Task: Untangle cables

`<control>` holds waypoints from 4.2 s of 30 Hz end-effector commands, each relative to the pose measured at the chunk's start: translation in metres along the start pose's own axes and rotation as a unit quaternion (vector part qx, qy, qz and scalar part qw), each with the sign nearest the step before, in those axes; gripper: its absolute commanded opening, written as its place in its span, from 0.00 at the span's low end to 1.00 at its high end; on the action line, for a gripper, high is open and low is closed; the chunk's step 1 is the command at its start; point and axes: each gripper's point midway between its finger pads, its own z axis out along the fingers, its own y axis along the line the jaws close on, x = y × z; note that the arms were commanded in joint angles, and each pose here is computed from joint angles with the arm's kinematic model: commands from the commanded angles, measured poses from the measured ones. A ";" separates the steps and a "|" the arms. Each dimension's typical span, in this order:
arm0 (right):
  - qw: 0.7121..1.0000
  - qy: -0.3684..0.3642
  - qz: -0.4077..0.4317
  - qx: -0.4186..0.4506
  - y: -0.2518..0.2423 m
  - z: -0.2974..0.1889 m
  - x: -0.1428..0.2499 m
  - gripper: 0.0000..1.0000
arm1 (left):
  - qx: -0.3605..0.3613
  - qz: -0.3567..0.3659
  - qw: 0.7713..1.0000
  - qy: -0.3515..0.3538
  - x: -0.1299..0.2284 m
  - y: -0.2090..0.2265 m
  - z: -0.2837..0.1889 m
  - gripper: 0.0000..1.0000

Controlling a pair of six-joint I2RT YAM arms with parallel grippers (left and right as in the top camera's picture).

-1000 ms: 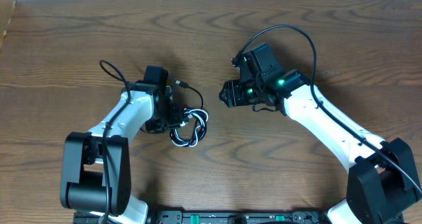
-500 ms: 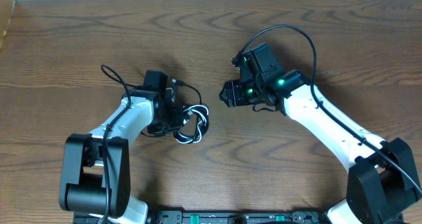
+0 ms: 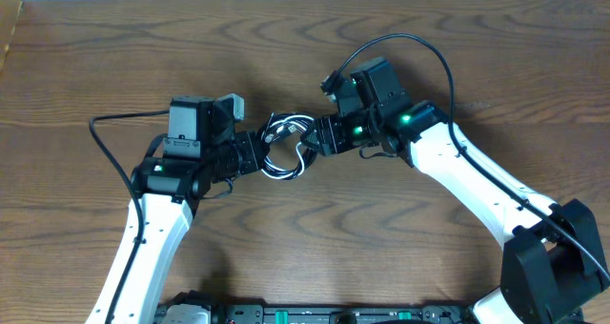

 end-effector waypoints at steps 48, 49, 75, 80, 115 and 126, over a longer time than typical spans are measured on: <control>0.996 -0.032 -0.040 0.075 0.051 0.036 0.016 0.32 | -0.090 -0.069 0.993 -0.029 -0.006 0.030 -0.008 0.07; 0.996 -0.034 -0.043 0.072 0.053 0.037 0.015 0.31 | -0.090 -0.069 0.993 -0.029 -0.006 0.030 -0.008 0.07; 0.918 -0.058 0.061 0.387 -0.075 -0.066 0.025 0.01 | -0.152 -0.076 0.983 -0.063 -0.016 0.051 -0.014 0.07; 0.951 -0.025 0.020 0.308 -0.056 -0.048 0.024 0.08 | -0.124 -0.062 0.989 -0.048 -0.013 0.041 -0.011 0.07; 0.971 0.059 -0.229 -0.011 0.004 -0.038 0.033 0.26 | 0.139 0.020 0.974 0.175 0.056 -0.025 0.026 0.08; 0.981 0.095 -0.169 -0.002 -0.033 -0.035 0.050 0.42 | 0.149 0.025 0.974 0.170 0.052 -0.027 0.030 0.07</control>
